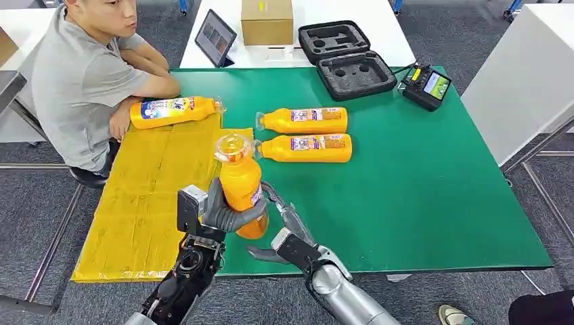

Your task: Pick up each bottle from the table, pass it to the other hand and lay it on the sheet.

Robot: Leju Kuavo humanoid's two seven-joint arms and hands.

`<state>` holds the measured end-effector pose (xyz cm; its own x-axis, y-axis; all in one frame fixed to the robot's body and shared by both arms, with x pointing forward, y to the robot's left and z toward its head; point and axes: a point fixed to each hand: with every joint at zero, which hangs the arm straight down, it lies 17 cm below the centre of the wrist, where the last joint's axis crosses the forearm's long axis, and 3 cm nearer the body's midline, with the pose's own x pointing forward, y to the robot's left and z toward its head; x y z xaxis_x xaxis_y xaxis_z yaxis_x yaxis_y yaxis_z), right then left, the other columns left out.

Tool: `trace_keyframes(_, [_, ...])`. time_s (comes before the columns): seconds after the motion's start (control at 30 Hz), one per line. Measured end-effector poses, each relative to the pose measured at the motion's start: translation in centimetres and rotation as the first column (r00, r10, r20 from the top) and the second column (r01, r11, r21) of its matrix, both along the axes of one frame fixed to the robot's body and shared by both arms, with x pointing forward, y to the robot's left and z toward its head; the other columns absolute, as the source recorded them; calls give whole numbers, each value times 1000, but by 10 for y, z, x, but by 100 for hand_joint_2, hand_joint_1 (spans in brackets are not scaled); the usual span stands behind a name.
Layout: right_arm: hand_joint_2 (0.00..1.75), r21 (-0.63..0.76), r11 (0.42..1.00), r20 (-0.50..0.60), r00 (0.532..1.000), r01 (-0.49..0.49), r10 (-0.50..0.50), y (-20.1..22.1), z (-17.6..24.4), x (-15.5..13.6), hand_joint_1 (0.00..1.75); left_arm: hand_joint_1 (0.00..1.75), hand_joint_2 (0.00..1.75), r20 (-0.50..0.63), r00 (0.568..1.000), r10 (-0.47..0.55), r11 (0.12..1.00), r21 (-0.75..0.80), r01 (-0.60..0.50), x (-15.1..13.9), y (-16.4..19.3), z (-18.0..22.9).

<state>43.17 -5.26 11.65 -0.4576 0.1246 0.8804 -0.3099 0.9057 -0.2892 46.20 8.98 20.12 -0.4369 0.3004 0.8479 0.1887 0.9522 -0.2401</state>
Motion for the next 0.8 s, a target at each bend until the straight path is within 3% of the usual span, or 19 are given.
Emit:
trace_keyframes(0.5, [175, 12, 1000, -17, 1000, 3, -3, -5, -10, -16, 0, 175, 175, 22, 998, 66, 998, -25, -66, 10, 23, 14])
trace_keyframes(0.8, [175, 79, 996, -62, 998, 29, -24, -20, -11, -9, 0, 175, 175, 9, 999, -37, 994, -107, 38, 4, 3, 13])
